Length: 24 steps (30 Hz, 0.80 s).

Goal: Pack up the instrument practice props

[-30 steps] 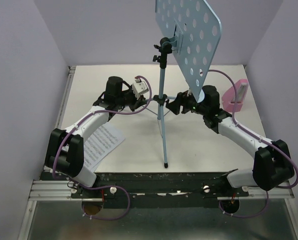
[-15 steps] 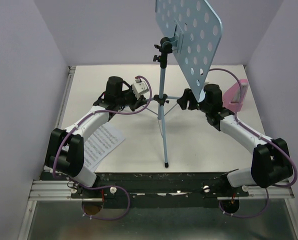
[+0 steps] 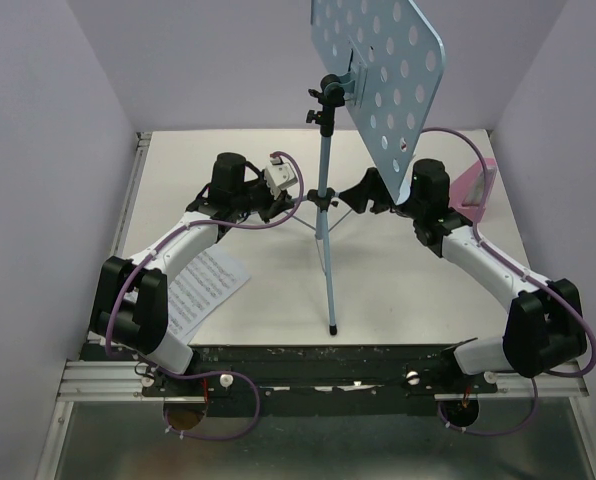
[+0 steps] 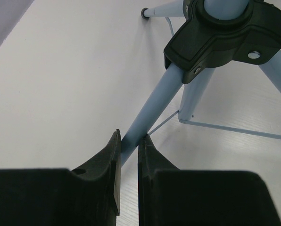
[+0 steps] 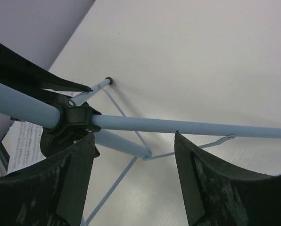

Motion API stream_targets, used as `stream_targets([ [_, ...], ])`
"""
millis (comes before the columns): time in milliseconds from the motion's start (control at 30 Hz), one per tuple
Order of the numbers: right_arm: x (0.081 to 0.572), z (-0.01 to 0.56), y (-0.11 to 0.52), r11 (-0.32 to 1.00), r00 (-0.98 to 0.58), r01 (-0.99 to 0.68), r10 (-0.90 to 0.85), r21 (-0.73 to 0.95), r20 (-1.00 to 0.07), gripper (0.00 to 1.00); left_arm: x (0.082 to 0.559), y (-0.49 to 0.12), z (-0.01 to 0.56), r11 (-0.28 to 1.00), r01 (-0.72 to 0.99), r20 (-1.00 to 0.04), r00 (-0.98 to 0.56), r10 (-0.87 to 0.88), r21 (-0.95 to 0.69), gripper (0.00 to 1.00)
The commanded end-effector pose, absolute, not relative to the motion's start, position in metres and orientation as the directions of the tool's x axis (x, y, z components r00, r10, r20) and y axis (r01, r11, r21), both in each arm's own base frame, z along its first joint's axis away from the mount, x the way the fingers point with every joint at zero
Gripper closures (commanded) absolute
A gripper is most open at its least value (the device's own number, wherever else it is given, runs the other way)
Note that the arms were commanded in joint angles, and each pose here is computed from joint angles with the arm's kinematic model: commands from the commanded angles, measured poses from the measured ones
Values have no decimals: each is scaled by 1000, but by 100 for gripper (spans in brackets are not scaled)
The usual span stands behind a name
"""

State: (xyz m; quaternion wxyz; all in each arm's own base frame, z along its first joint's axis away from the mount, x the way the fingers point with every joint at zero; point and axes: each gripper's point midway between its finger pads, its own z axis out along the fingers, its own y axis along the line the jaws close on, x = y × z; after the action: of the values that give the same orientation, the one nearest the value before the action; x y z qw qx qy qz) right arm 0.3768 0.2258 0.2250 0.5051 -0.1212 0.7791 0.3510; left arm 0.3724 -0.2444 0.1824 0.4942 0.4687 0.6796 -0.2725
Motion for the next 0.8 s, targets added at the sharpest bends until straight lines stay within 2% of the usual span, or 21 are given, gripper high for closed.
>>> stream_targets([
  [0, 364, 241, 243, 637, -463, -625, 163, 451, -871, 24, 324, -244, 127, 376, 909, -847, -338, 410, -181, 100],
  [267, 342, 228, 250, 581, -480, -678, 113, 450, -870, 24, 325, -246, 126, 373, 909, -846, -341, 409, -186, 100],
  [767, 342, 200, 243, 629, -481, -663, 59, 406, -875, 24, 329, -248, 126, 373, 907, -846, -349, 404, -196, 100],
])
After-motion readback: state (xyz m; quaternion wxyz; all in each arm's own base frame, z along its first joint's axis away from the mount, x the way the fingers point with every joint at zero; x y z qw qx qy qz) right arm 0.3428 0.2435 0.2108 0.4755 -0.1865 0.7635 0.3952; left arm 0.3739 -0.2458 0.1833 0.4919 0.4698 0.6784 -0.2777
